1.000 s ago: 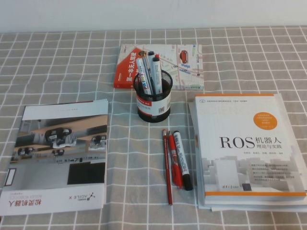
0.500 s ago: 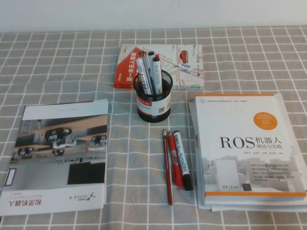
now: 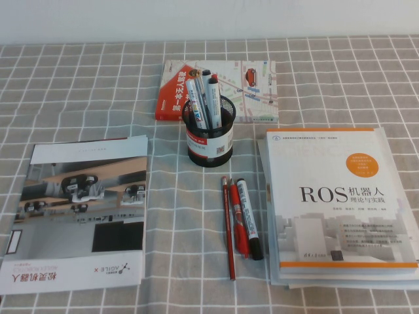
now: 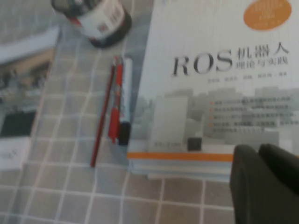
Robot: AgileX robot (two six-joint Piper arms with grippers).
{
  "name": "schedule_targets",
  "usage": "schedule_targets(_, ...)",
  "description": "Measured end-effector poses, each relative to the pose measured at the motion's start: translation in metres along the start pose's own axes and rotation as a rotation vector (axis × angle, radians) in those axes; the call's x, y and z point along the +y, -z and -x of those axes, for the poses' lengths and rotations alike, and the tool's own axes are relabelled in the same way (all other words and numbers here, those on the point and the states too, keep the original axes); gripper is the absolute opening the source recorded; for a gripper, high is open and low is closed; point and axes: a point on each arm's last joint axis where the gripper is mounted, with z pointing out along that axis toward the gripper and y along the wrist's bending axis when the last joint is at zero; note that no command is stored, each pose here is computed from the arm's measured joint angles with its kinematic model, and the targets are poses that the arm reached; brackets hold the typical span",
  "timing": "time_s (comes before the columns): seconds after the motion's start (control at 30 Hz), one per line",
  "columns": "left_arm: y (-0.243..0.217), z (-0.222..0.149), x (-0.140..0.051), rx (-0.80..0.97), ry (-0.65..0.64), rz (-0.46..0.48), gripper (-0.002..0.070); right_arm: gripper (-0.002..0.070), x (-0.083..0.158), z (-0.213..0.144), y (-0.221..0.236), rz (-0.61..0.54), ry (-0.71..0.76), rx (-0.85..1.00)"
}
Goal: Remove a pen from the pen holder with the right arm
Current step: 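Take a marker out of the pen holder and lay it on the table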
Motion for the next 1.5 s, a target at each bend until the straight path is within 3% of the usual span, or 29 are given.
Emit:
schedule_targets(0.13,0.0,0.0,0.0,0.0,0.0,0.0,-0.0003,-0.0013,0.001,0.017,-0.014,-0.035,0.061,0.117)
schedule_targets(0.37,0.0,0.0,0.0,0.0,0.0,0.0,-0.0003,-0.0013,0.011,0.054,-0.051,0.012,0.112,0.206)
schedule_targets(0.57,0.0,0.0,0.0,0.0,0.0,0.0,-0.0003,-0.0012,0.057,0.079,-0.102,0.111,0.275,0.195)
schedule_targets(0.8,0.0,0.0,0.0,0.0,0.0,0.0,-0.0003,0.0001,0.112,0.076,-0.155,0.192,0.458,0.067)
schedule_targets(0.97,0.0,0.0,0.0,0.0,0.0,0.0,-0.0003,0.0125,0.14,0.065,-0.183,0.229,0.554,-0.121)
schedule_targets(1.2,0.0,0.0,0.0,0.0,0.0,0.0,-0.0003,0.0374,0.147,0.058,-0.224,0.21,0.58,-0.362)
schedule_targets(1.5,0.0,0.0,0.0,0.0,0.0,0.0,-0.0003,0.0408,0.157,0.067,-0.277,0.147,0.531,-0.485)
